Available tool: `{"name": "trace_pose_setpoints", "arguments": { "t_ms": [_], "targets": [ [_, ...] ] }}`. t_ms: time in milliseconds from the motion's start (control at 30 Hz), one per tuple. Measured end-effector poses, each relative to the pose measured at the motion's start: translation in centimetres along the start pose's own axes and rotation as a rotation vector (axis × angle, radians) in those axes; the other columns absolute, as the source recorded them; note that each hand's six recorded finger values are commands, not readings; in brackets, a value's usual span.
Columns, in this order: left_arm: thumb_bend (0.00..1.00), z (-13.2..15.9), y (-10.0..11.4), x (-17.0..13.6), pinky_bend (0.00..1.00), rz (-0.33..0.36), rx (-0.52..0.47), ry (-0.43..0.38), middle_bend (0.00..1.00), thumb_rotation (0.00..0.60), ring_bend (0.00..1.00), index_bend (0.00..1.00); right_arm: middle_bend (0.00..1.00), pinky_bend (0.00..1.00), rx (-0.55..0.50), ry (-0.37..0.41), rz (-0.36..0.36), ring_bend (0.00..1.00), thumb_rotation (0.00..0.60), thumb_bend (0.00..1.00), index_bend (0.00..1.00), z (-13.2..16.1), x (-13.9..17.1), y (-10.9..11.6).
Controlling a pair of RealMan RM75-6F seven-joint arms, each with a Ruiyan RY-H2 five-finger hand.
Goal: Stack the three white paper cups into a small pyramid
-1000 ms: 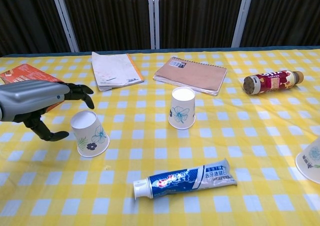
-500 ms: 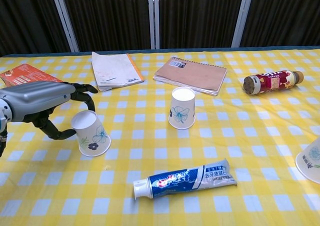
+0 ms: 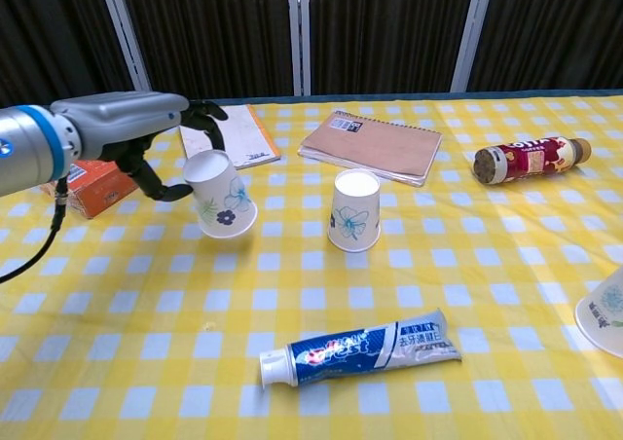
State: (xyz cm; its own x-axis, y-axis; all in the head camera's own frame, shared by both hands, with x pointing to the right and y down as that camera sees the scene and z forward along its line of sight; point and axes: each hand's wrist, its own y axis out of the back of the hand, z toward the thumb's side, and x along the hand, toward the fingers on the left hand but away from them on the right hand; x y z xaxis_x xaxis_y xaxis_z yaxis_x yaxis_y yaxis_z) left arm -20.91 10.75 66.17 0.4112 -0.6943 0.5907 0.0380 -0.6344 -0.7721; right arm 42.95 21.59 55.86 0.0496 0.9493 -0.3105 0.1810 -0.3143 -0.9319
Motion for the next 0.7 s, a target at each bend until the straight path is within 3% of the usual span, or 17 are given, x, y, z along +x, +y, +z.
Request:
{"name": "trace_pose_setpoints", "arguments": {
  "t_ms": [367, 700],
  "targets": [
    [0.44, 4.9, -0.4, 6.6, 0.0, -0.02, -0.01, -0.078, 0.0, 0.6, 0.0, 0.36, 0.0, 0.0, -0.02, -0.083, -0.01, 0.0, 0.6, 0.13, 0.09, -2.6, -1.2, 0.6],
    [0.42, 7.7, -1.2, 7.8, 0.0, -0.047, -0.026, -0.137, 0.0, 0.6, 0.0, 0.32, 0.0, 0.0, -0.022, -0.105, -0.017, 0.0, 0.6, 0.13, 0.09, -3.3, -1.3, 0.8]
  ]
}}
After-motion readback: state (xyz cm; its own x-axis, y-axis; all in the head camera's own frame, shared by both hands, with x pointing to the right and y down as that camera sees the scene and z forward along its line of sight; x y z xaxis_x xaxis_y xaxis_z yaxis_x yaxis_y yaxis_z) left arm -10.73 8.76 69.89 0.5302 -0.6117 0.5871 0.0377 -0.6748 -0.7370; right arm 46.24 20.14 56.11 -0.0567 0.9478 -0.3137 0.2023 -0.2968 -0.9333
